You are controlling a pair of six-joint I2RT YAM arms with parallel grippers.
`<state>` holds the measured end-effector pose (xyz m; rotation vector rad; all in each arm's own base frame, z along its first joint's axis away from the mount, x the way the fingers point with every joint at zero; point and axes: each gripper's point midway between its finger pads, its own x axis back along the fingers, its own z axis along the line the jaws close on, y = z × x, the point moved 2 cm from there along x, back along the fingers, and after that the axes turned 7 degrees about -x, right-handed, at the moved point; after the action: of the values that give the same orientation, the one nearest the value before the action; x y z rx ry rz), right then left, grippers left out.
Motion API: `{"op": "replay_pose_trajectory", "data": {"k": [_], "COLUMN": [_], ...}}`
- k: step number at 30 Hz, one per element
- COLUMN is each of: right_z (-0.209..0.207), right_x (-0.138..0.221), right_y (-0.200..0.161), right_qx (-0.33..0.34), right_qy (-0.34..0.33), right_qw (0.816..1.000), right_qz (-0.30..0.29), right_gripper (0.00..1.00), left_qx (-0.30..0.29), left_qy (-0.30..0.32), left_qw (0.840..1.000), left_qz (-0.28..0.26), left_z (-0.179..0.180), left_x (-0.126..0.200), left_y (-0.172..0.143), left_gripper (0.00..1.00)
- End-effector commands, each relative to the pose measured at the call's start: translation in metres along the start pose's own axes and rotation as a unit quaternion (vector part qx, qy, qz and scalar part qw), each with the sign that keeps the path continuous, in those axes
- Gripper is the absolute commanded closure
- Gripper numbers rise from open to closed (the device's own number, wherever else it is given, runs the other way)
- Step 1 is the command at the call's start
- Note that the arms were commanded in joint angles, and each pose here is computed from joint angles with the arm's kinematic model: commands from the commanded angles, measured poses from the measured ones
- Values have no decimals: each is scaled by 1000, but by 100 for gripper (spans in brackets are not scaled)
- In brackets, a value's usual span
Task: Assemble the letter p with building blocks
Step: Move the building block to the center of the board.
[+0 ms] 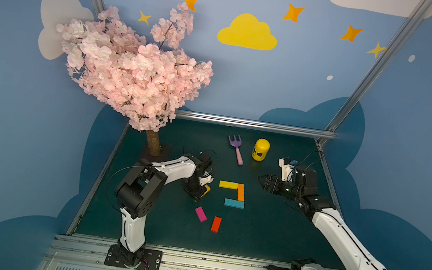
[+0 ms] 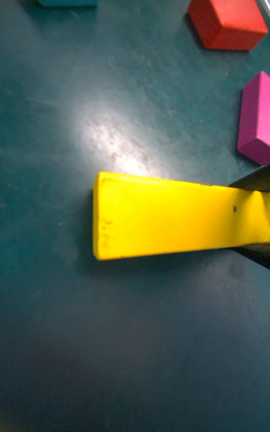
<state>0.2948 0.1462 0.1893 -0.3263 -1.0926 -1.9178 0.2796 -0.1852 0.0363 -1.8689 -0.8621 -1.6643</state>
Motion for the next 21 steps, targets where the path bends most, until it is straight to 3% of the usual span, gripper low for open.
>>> {"op": "replay_pose_trajectory", "data": {"k": [1,11,16,19,20,21], "right_z": [0,3,6,6,7,7], "right_x": [8,8,12,13,13,13], "right_y": [4,6,8,7,8,8], "right_qx": [6,2,8,8,9,9], "right_qy": [-11,-5,-5,-4,-3,-3], "right_qw": [1000,1000,1000,1000,1000,1000], "right_qz": [-5,0,-1,-1,-3,-3], "right_gripper": [11,11,11,11,11,11], "left_qx": [69,88,99,99,98,96], "left_qy": [-27,-55,-33,-23,-15,-7], "left_qw": [997,994,994,994,995,995], "left_qz": [15,17,36,33,30,26], "left_z": [-9,-77,-78,-76,-74,-72], "left_x": [-14,-50,-65,-60,-57,-52], "left_y": [-3,9,-1,-3,-3,-2], "left_gripper": [68,58,40,14,2,0]}}
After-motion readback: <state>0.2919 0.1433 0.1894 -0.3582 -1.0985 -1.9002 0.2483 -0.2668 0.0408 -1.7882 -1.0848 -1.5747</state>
